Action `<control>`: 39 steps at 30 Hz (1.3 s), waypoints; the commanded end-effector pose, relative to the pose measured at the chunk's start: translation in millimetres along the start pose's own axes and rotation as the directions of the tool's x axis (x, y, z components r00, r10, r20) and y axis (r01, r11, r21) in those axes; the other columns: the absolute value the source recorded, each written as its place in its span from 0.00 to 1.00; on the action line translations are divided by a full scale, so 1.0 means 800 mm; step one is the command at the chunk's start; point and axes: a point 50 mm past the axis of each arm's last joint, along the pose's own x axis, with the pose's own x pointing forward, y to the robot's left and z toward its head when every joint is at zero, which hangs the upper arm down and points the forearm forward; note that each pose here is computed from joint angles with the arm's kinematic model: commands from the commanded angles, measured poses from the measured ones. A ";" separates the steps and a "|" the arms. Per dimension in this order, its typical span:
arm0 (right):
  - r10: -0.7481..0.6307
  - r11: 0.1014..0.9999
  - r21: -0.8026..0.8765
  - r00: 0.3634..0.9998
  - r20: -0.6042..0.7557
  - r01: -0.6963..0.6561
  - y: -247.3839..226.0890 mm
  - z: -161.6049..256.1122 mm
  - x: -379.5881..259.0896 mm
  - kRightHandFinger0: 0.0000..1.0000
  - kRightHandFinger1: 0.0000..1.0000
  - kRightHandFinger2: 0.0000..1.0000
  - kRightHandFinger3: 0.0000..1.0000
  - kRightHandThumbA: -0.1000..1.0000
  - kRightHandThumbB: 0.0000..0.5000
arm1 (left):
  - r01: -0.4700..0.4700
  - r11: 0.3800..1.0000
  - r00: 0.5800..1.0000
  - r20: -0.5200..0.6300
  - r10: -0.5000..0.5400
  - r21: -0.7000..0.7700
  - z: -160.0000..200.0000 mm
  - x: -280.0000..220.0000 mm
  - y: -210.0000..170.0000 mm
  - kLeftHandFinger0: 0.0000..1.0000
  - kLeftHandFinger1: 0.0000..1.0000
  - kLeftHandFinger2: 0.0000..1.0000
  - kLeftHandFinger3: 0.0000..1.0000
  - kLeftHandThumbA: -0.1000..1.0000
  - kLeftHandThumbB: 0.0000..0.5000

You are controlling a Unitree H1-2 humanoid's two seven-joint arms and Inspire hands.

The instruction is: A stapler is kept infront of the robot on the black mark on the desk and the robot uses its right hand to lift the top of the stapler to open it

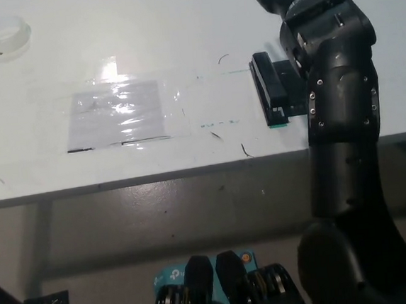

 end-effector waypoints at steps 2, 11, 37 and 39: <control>0.080 0.997 -0.005 0.996 0.043 -0.080 0.012 0.012 -0.008 0.76 0.84 0.88 1.00 1.00 0.33 | 0.002 1.000 0.999 0.035 -0.003 0.012 0.016 -0.001 0.008 0.34 0.43 0.59 0.74 1.00 0.42; 0.130 0.950 -0.294 0.989 0.075 -0.102 -0.098 0.047 -0.088 0.73 0.75 0.76 0.90 0.96 0.06 | 0.005 1.000 0.999 0.044 -0.006 0.029 0.023 0.005 0.014 0.38 0.45 0.61 0.76 1.00 0.42; -0.086 0.376 -0.835 0.913 0.399 0.400 -0.419 0.076 -0.232 0.43 0.45 0.51 0.65 0.54 0.08 | 0.003 1.000 0.999 0.049 -0.004 0.021 0.032 0.012 0.017 0.37 0.43 0.58 0.73 0.99 0.48; -0.095 0.358 -0.829 0.900 0.424 0.429 -0.434 0.074 -0.233 0.45 0.46 0.50 0.64 0.54 0.12 | 0.006 1.000 0.999 0.050 -0.008 0.030 0.034 0.013 0.017 0.37 0.43 0.58 0.74 1.00 0.47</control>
